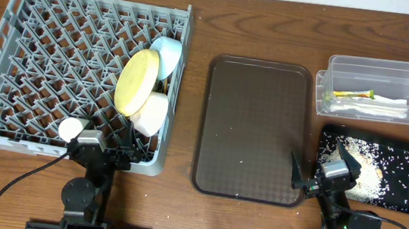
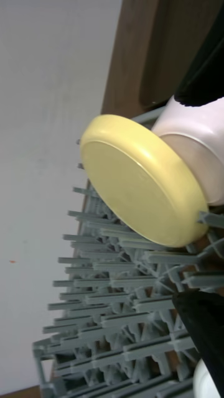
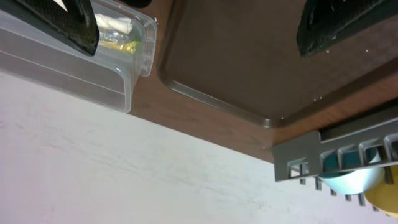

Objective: Sort waste into correct bins and load items into the dishwasher

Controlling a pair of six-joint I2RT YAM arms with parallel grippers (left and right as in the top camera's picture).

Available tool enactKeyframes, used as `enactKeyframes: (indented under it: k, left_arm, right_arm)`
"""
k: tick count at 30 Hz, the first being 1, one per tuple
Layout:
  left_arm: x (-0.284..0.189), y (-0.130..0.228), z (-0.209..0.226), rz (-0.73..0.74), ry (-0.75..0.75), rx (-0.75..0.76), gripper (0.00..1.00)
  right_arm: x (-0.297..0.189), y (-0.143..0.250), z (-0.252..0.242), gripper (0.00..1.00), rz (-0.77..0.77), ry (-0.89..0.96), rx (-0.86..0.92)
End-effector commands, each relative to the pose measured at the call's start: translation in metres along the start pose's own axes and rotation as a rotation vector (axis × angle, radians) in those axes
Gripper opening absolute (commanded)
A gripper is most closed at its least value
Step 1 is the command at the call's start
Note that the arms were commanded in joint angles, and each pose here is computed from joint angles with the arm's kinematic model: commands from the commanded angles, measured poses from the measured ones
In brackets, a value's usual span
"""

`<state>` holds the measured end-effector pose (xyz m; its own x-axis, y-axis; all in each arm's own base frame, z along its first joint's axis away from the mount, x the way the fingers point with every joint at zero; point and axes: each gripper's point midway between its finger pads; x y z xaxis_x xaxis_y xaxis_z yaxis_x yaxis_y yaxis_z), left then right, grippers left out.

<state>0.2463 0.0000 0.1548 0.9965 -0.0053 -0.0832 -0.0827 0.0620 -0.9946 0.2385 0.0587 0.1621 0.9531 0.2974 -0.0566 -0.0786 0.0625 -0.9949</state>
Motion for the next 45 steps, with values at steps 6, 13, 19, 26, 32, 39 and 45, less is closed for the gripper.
enactKeyframes:
  k: [6, 13, 19, 26, 32, 39, 45]
  left_arm:
    - [-0.0008, 0.0164, -0.0008, 0.064, 0.005, -0.006, 0.96]
    - [-0.0008, 0.0166, -0.0008, 0.065, 0.005, -0.006, 0.96]
    - [-0.0007, 0.0167, -0.0008, 0.065, 0.005, -0.006, 0.96]
    - [-0.0007, 0.0167, -0.0008, 0.065, 0.005, -0.006, 0.96]
    - [-0.0007, 0.0166, -0.0008, 0.065, 0.005, -0.006, 0.96]
    - [-0.0007, 0.0167, -0.0009, 0.065, 0.005, -0.006, 0.96]
    - [-0.0007, 0.0166, -0.0009, 0.065, 0.005, -0.006, 0.96]
  right_arm:
    - [0.0, 0.001, -0.0024, 0.99, -0.001, 0.013, 0.006]
    - [-0.0001, 0.0008, -0.0024, 0.99, -0.002, 0.012, 0.006]
    - [-0.0001, 0.0008, -0.0024, 0.99, -0.002, 0.012, 0.006]
    - [-0.0001, 0.0008, -0.0024, 0.99, -0.002, 0.012, 0.006]
    - [-0.0001, 0.0008, -0.0024, 0.99, -0.002, 0.012, 0.006]
    - [-0.0001, 0.0008, -0.0024, 0.99, -0.002, 0.012, 0.006]
    - [0.0, 0.001, -0.0024, 0.99, -0.001, 0.013, 0.006]
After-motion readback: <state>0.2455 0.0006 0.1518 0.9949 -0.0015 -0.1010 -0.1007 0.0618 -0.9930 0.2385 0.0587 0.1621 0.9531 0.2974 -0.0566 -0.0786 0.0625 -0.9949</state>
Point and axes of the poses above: each gripper's point midway between its finger pads, its own x axis out along the fingers, its own z axis along the line the jaws close on, y = z × x, and after that the axes turned 15 degrees about x, right-handed
